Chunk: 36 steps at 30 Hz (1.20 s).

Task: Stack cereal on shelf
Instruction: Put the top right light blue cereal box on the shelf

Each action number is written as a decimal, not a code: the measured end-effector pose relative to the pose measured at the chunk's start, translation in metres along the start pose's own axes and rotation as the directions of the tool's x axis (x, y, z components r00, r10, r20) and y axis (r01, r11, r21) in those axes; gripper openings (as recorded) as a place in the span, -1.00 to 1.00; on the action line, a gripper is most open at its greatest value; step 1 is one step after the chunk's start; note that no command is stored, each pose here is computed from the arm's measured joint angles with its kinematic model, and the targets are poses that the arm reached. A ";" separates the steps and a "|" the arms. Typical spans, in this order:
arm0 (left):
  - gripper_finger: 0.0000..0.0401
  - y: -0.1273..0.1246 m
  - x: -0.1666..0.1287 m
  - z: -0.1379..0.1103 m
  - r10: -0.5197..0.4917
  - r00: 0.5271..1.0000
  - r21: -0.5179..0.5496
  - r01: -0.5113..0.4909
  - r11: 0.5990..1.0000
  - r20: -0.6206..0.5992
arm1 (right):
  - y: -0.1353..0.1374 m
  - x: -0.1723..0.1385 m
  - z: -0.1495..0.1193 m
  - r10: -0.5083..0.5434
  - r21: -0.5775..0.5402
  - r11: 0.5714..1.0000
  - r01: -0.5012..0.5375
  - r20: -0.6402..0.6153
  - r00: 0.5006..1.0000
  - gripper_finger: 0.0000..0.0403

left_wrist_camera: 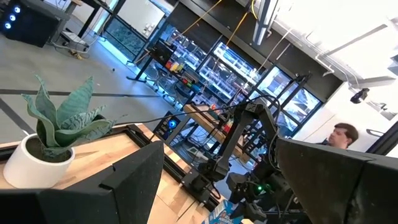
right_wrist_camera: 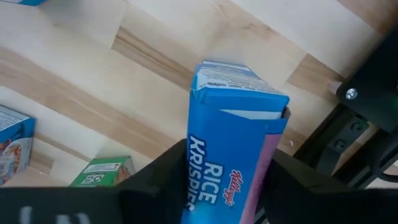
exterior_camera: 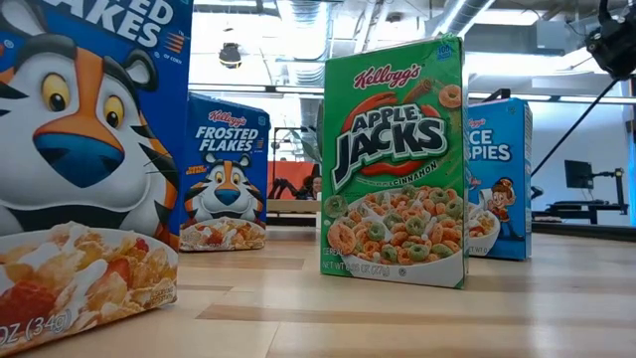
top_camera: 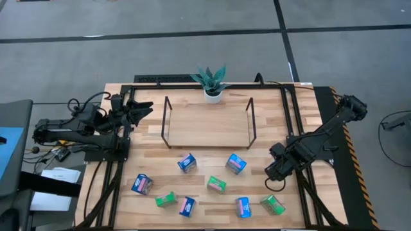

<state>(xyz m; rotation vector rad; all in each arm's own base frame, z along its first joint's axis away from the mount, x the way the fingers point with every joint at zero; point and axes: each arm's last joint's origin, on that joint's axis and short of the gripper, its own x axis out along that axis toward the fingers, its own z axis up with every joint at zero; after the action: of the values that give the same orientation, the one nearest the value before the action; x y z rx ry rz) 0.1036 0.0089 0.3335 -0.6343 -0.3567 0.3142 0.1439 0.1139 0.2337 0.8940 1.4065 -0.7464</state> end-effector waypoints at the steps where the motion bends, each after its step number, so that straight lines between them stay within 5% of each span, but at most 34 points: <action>1: 0.50 0.000 0.000 0.000 0.000 1.000 0.000 0.000 1.000 0.000 | 0.001 -0.001 0.000 0.005 -0.001 1.000 -0.005 -0.001 1.000 -0.15; 15: 0.50 0.000 0.000 0.000 0.001 1.000 -0.001 -0.001 1.000 0.001 | 0.003 -0.054 0.002 0.012 -0.011 1.000 -0.011 0.070 0.997 -0.40; 36: 0.50 0.000 0.000 0.000 0.001 1.000 -0.012 -0.001 1.000 0.002 | 0.003 -0.176 0.055 0.311 -0.213 0.946 -0.245 0.376 0.873 -0.37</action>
<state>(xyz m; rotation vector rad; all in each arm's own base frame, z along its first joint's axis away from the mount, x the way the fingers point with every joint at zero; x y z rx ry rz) 0.1035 0.0089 0.3336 -0.6463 -0.3603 0.3140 0.1649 0.0541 0.4070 0.7437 0.9271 -0.5495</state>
